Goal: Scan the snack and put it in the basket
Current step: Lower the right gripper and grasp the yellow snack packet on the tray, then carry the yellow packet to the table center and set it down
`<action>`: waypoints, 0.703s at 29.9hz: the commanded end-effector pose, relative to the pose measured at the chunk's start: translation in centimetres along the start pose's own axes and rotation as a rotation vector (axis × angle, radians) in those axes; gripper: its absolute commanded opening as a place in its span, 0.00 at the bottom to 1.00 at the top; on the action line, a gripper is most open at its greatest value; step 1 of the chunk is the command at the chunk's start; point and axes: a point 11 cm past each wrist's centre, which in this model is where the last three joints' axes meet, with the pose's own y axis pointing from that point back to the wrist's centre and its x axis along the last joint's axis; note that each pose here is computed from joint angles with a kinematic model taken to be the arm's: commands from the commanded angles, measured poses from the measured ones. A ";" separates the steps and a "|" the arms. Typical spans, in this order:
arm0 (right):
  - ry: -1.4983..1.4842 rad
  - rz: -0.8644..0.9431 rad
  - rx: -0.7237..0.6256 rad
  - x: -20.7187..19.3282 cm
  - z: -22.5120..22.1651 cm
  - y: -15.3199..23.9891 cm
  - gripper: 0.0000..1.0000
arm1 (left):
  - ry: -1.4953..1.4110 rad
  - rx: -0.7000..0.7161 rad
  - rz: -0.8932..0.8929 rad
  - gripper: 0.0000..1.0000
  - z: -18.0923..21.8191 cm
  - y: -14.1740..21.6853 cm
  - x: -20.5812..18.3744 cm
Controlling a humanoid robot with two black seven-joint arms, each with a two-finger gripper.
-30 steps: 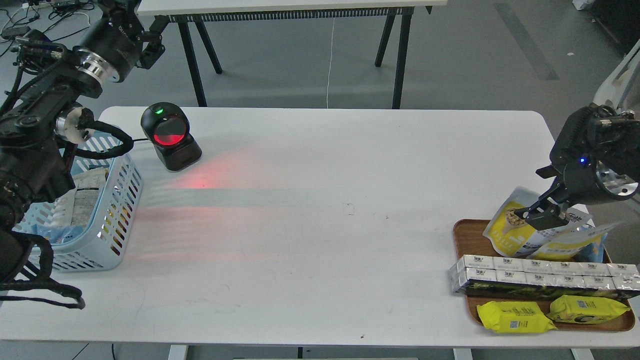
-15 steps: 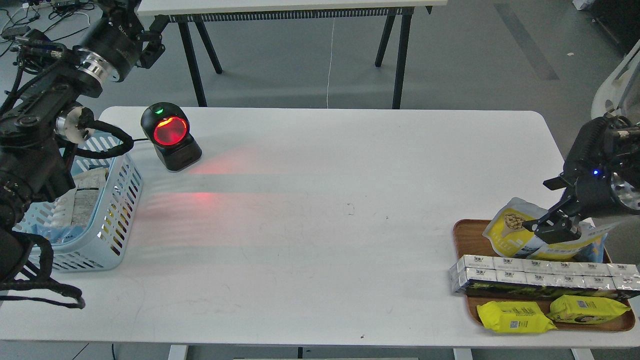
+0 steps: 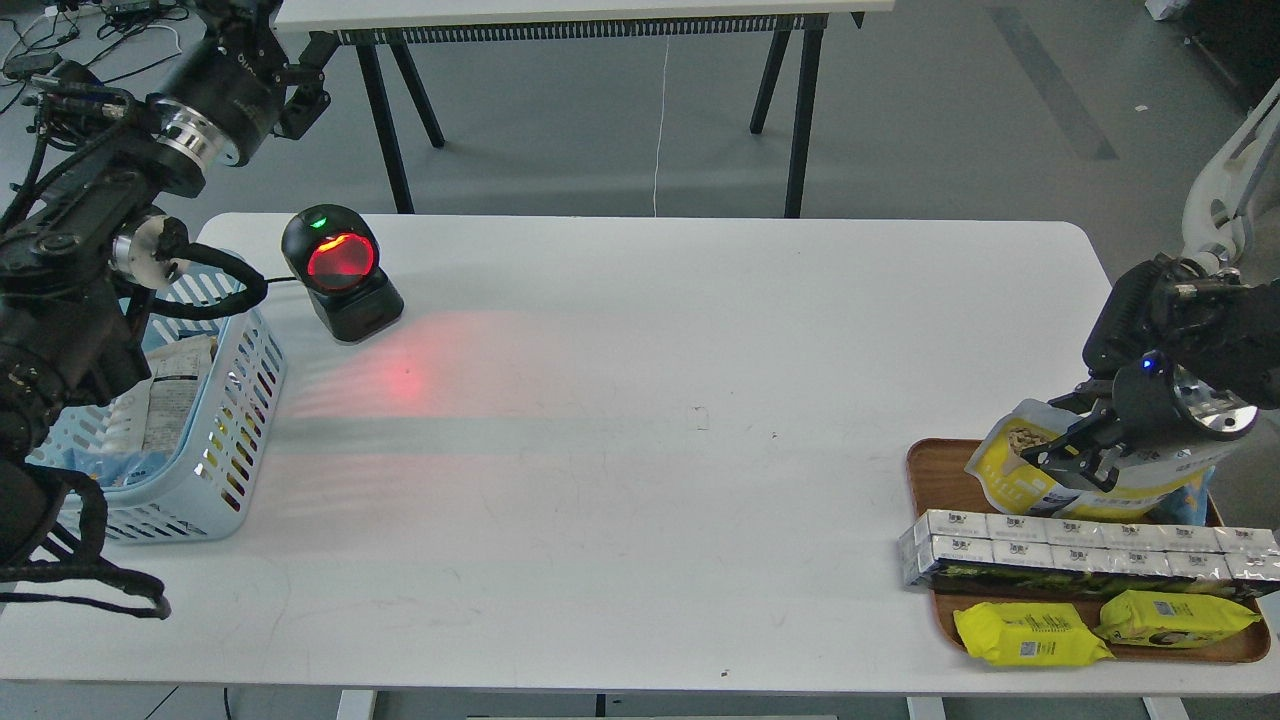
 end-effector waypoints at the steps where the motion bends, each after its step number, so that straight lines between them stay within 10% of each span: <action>1: 0.005 0.006 0.003 0.4 -0.1 -0.2 0.25 | 0.002 0.007 0.003 1.00 -0.3 0.2 0.1; 5: 0.008 0.008 0.006 0.5 -0.2 -0.2 0.01 | 0.003 0.008 0.002 1.00 -0.4 0.2 0.0; 21: 0.004 0.126 -0.039 3.6 1.1 2.0 0.00 | 0.003 0.008 0.002 1.00 -0.4 0.2 0.0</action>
